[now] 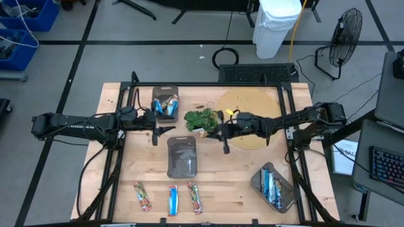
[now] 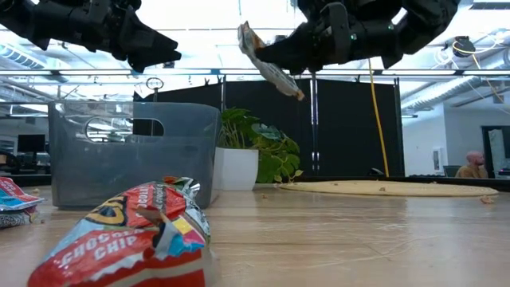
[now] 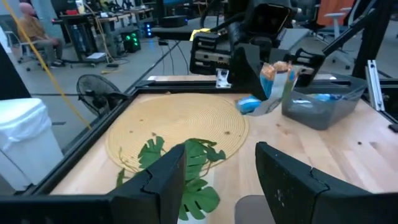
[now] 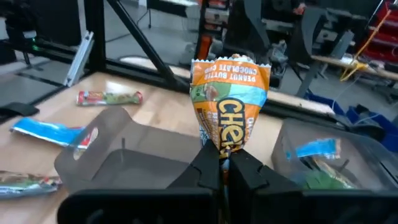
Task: Pick and place Granola Bars by type
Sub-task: Put the orange granola bar into the top black bin
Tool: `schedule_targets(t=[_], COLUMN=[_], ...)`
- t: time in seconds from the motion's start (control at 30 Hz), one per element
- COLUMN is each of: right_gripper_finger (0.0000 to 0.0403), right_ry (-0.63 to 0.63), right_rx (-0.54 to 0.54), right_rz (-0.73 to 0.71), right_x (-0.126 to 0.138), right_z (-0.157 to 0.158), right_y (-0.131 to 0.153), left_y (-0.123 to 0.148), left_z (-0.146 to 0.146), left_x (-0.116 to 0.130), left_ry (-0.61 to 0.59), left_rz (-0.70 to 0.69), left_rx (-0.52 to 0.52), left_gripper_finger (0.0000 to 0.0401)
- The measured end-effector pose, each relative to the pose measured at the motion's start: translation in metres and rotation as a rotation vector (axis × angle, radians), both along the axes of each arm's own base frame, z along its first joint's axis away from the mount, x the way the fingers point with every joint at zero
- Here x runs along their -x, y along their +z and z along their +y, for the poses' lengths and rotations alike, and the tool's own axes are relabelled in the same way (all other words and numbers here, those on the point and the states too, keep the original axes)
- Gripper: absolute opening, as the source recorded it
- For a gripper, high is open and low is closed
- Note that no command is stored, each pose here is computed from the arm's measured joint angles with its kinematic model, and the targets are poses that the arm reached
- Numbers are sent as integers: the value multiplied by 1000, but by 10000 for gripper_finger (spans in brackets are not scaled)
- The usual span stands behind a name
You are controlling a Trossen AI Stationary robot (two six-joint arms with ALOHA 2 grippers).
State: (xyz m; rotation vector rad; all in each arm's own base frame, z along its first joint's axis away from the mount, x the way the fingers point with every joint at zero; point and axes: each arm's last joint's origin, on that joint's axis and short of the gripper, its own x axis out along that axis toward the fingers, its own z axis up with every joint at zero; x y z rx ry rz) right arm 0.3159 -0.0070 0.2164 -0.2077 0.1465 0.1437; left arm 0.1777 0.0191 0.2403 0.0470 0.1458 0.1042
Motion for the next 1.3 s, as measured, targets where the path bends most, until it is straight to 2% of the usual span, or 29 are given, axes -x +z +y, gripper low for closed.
schedule_targets(t=[0.23, 0.47, 0.67, 1.0, 1.13, 1.3], right_gripper_finger=[2, 2, 2, 2, 2, 2], right_ry=[-43, -183, -328, -350, -376, -546], right_rx=[-21, -12, 7, 15, 18, 31], right_rz=[4, -37, -9, -74, -83, -45], right_x=[16, 67, 108, 146, 158, 171], right_z=[-13, -23, -25, -20, -19, -22], right_y=[2, 32, 55, 77, 76, 59], left_y=[-1, -3, -3, -2, -3, -3], left_z=[0, 1, 3, 4, 4, 4], left_x=[0, 1, 1, 1, 1, 1], left_ry=[-3, 7, 24, 42, 42, 41], left_rz=[7, 31, 33, 23, 28, 31], left_rx=[-19, -41, -40, -7, -4, -15], left_gripper_finger=[198, 198, 198, 198, 198, 198])
